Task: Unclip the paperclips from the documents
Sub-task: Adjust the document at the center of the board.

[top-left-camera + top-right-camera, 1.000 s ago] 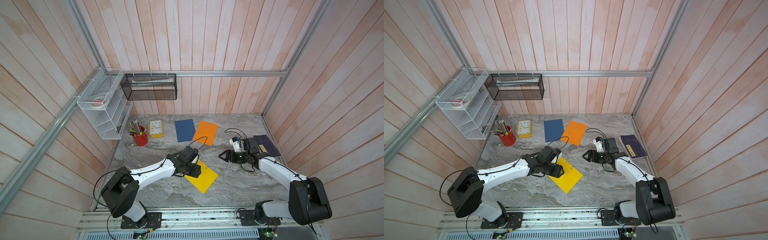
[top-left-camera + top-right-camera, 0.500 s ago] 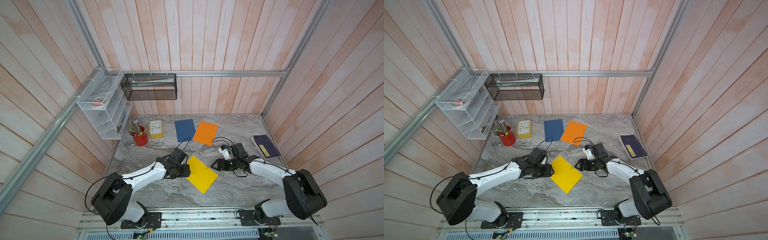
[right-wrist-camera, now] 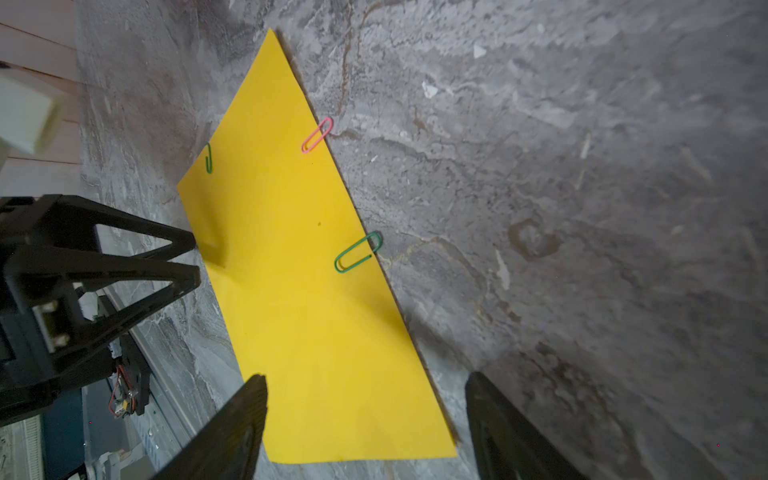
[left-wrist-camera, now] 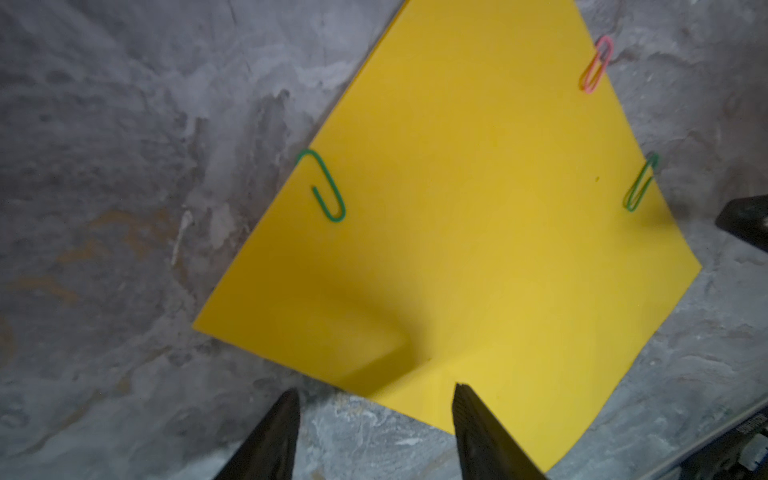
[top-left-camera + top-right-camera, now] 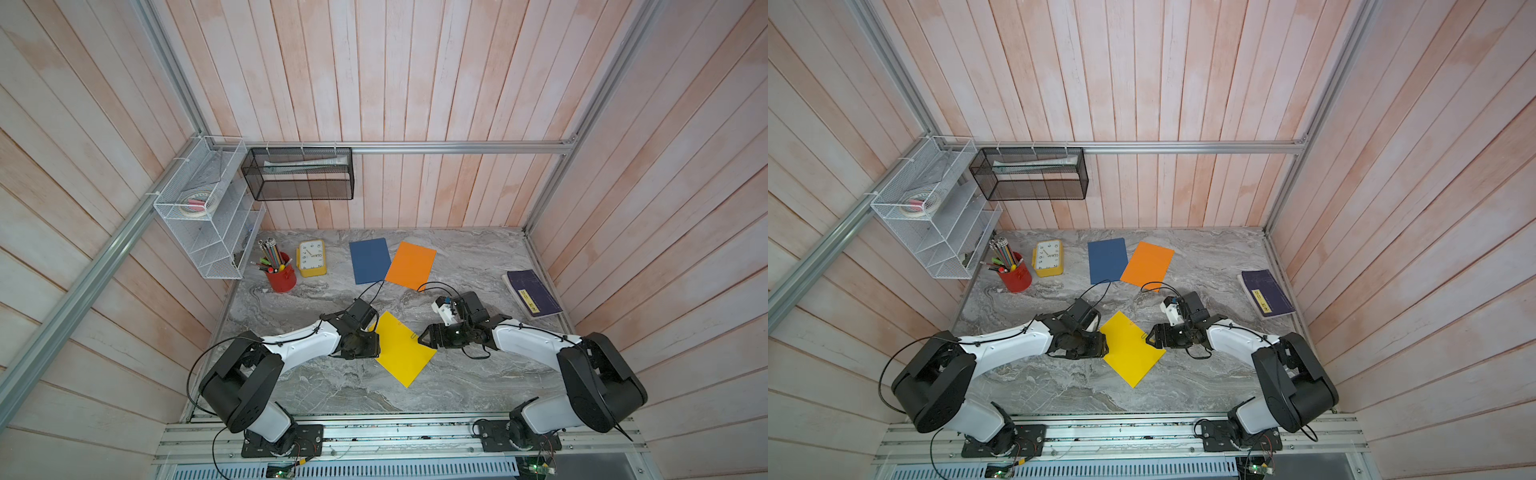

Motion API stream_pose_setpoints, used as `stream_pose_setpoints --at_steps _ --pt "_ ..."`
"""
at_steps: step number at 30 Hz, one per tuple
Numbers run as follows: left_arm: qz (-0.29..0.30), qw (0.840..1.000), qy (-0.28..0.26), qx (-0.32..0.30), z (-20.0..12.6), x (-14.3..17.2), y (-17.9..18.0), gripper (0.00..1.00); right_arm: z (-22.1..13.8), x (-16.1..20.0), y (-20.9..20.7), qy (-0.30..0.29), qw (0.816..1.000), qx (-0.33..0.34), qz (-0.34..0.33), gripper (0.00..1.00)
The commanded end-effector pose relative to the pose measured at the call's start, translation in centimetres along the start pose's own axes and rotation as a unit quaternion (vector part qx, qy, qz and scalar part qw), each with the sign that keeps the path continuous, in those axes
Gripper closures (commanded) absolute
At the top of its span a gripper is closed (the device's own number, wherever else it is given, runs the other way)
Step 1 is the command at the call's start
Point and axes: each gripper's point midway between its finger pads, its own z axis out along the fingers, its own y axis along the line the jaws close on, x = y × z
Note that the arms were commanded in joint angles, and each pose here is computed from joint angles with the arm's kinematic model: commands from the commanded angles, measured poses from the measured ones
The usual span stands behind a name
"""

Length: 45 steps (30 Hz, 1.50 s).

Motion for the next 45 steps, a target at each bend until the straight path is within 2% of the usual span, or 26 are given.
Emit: stream_pose_setpoints --at_steps 1,13,31,36,41,45 --pt "0.011 1.0 0.004 -0.007 0.7 -0.4 0.0 0.38 0.6 0.7 0.1 0.008 1.0 -0.005 0.002 0.23" --pt "0.039 0.999 -0.007 -0.01 1.2 -2.7 -1.2 0.38 1.9 4.0 0.9 0.04 0.999 -0.02 0.016 0.23" --pt "0.092 0.995 -0.022 -0.02 1.3 -5.4 -2.0 0.38 1.8 8.4 2.5 0.061 0.996 -0.033 0.048 0.23" --pt "0.098 0.995 -0.025 -0.011 1.3 -5.8 -2.5 0.38 1.5 8.2 2.7 0.057 0.997 -0.026 0.045 0.23" --pt "0.103 0.994 -0.04 -0.005 0.2 -6.3 -3.0 0.38 0.7 6.0 3.1 0.038 0.999 -0.016 0.034 0.23" --pt "0.104 0.993 -0.061 -0.004 -1.4 -6.9 -3.2 0.38 -0.4 3.4 2.9 0.013 0.999 -0.019 0.04 0.28"
